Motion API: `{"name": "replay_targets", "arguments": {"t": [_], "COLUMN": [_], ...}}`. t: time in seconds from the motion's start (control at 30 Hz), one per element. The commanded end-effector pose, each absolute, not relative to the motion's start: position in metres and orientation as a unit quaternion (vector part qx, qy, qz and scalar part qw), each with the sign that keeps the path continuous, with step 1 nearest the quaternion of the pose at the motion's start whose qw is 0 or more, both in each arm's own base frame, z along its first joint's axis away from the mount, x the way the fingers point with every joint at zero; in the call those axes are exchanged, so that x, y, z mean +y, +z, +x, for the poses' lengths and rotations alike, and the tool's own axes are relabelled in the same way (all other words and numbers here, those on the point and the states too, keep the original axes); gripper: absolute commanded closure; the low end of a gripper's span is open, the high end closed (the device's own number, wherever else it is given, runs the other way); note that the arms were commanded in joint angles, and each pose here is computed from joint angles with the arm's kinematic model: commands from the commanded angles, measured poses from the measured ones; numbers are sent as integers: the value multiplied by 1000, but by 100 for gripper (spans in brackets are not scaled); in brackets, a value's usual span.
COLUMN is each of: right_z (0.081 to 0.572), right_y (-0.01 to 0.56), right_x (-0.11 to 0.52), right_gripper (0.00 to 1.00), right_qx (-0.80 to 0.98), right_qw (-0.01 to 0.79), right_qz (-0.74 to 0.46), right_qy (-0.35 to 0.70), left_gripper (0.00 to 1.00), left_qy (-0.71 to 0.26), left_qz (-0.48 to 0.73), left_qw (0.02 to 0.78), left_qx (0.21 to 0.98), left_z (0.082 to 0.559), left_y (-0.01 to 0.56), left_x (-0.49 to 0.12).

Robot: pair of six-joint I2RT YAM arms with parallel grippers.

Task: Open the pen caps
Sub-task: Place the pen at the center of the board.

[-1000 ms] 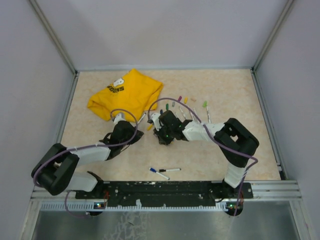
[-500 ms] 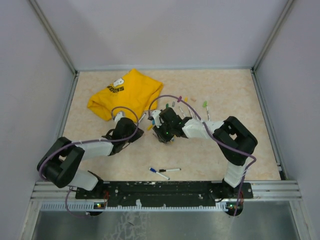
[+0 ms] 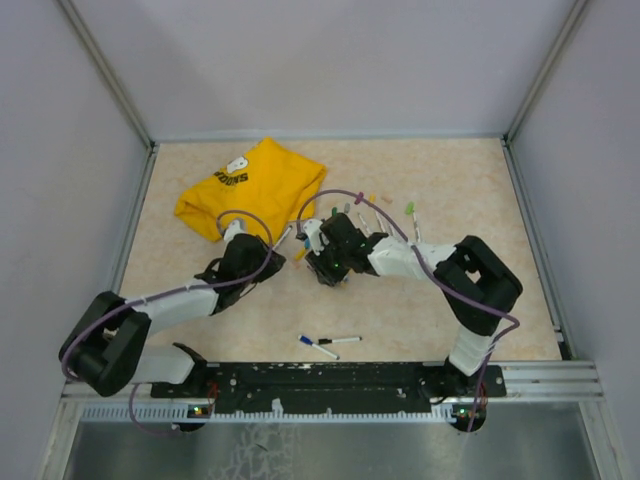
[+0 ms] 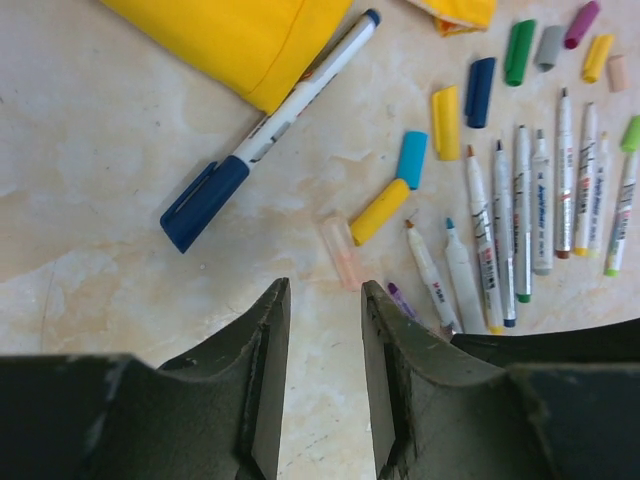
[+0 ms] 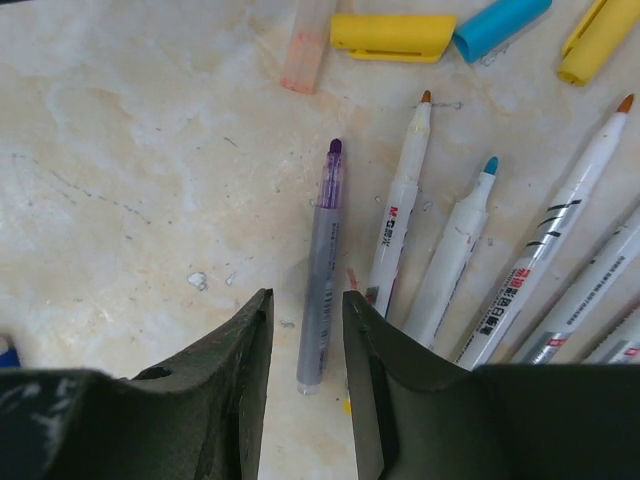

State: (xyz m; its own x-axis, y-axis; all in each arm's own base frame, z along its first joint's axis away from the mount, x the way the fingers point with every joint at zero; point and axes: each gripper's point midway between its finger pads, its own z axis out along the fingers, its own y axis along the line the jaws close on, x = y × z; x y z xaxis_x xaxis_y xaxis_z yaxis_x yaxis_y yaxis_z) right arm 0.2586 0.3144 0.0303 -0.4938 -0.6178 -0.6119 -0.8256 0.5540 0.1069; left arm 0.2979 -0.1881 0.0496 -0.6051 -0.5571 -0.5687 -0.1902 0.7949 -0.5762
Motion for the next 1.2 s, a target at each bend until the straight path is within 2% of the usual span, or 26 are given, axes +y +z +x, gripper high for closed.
{"name": "replay_targets", "arguments": {"t": [0.0, 0.27, 0.37, 0.5, 0.6, 0.67, 0.8, 1.17], "right_z": [265, 229, 211, 188, 165, 143, 139, 142], "right_y": [99, 143, 163, 176, 159, 140, 135, 107], "right_x": [328, 311, 305, 296, 292, 286, 280, 272], "right_gripper": [66, 66, 66, 63, 47, 44, 42, 43], "right_qx": [787, 689, 647, 597, 566, 542, 533, 522], "right_qw": [341, 359, 362, 364, 336, 297, 268, 284], "right_qz": [-461, -570, -596, -628, -653, -673, -695, -733], "right_qy": [228, 266, 308, 341, 375, 406, 402, 332], "left_gripper": [59, 49, 43, 25, 9, 1, 1, 1], "left_qy": [-238, -244, -250, -252, -241, -234, -226, -217], "left_qz": [-198, -107, -61, -18, 2, 6, 18, -7], "left_qw": [415, 486, 510, 534, 549, 559, 573, 576], "left_qx": [856, 832, 821, 807, 800, 796, 788, 788], "left_z": [295, 288, 287, 287, 289, 291, 293, 291], "left_y": [68, 96, 103, 109, 113, 115, 117, 108], "left_x": [-180, -172, -175, -178, -177, -174, -173, -163]}}
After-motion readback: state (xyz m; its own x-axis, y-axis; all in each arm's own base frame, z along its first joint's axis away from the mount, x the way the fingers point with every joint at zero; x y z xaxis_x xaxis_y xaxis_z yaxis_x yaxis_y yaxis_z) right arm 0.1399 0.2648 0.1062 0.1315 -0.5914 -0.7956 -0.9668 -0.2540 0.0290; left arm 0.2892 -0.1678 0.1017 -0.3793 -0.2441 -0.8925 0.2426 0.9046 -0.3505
